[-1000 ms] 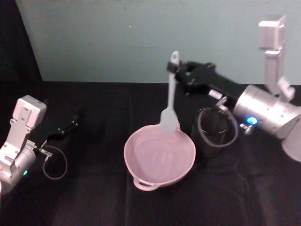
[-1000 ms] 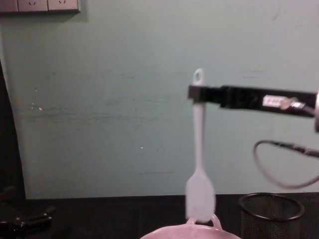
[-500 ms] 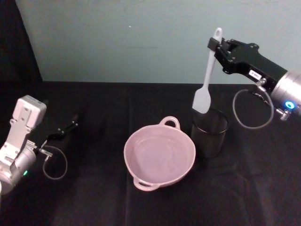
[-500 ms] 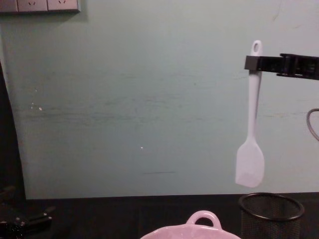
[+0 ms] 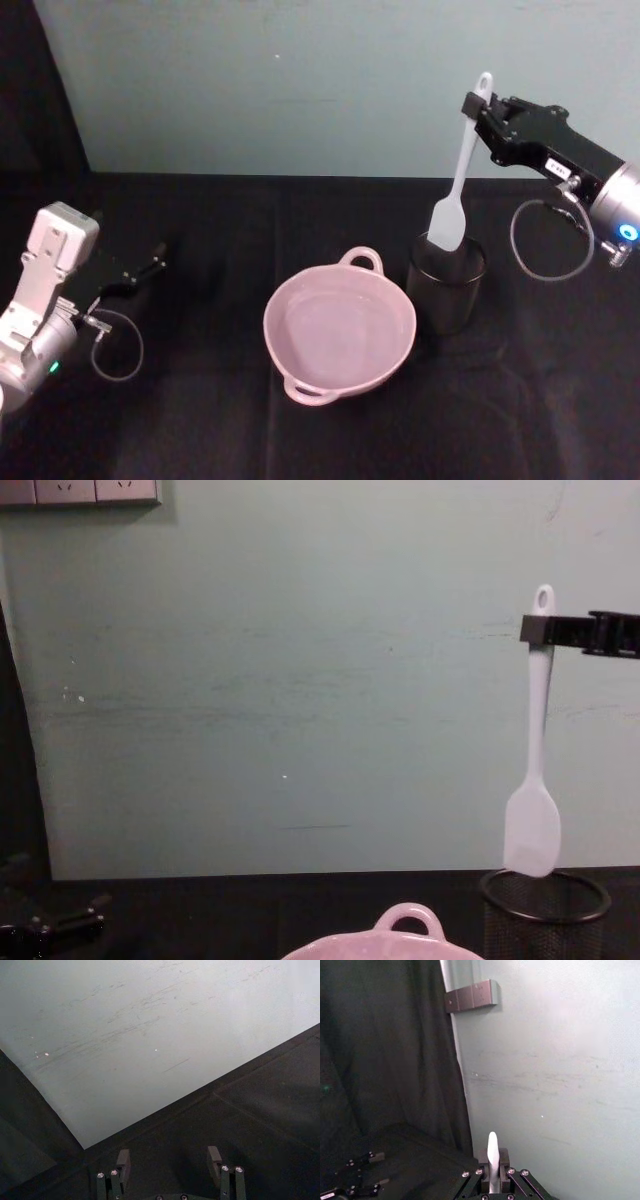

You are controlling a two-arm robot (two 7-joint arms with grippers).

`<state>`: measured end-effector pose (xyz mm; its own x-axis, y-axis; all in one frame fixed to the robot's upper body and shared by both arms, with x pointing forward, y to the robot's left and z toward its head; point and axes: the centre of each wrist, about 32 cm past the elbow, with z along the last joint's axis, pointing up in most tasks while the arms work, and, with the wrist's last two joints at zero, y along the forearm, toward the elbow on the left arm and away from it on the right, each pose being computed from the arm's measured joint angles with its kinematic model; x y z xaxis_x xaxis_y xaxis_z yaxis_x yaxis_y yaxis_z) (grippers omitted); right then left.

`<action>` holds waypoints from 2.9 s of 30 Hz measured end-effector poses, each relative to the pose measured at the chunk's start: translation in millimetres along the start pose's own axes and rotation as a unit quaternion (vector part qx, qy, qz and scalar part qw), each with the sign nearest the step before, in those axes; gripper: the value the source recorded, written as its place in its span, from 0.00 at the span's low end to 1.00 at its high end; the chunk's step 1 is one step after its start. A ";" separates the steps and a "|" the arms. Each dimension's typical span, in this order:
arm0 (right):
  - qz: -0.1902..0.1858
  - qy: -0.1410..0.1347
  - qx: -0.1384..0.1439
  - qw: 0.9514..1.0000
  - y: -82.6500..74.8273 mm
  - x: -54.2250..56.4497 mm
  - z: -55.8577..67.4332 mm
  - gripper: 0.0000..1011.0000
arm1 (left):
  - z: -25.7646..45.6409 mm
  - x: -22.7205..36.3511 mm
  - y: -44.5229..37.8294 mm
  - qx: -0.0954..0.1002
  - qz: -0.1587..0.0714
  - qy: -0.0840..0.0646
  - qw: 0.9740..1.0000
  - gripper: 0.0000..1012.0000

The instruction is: Use the one hand to pick up the spoon and stir the clear water in the bowl.

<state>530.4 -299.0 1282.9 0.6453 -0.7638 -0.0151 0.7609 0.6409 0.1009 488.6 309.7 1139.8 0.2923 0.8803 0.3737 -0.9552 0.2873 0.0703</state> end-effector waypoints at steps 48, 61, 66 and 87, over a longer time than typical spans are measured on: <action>-0.012 0.189 -0.055 0.980 -12.8 35.5 -82.1 0.11 | 0.0 0.0 0.0 0.000 0.000 0.000 1.000 0.99; -0.021 0.197 -0.056 0.979 -16.7 36.1 -85.6 0.24 | 0.0 0.0 0.0 0.000 0.000 0.000 1.000 0.99; -0.028 0.200 -0.059 0.978 -19.1 37.0 -88.0 0.44 | 0.0 0.0 0.0 0.000 0.000 0.000 1.000 0.99; -0.041 0.205 -0.069 0.975 -25.9 39.3 -95.5 0.99 | 0.0 0.0 0.0 0.000 0.000 0.000 1.000 0.99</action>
<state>542.5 -338.4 1184.6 0.5334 -0.7355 -0.4176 0.7941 0.6056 -0.0523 488.6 309.7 1139.8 0.2923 0.8803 0.3737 -0.9552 0.2873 0.0703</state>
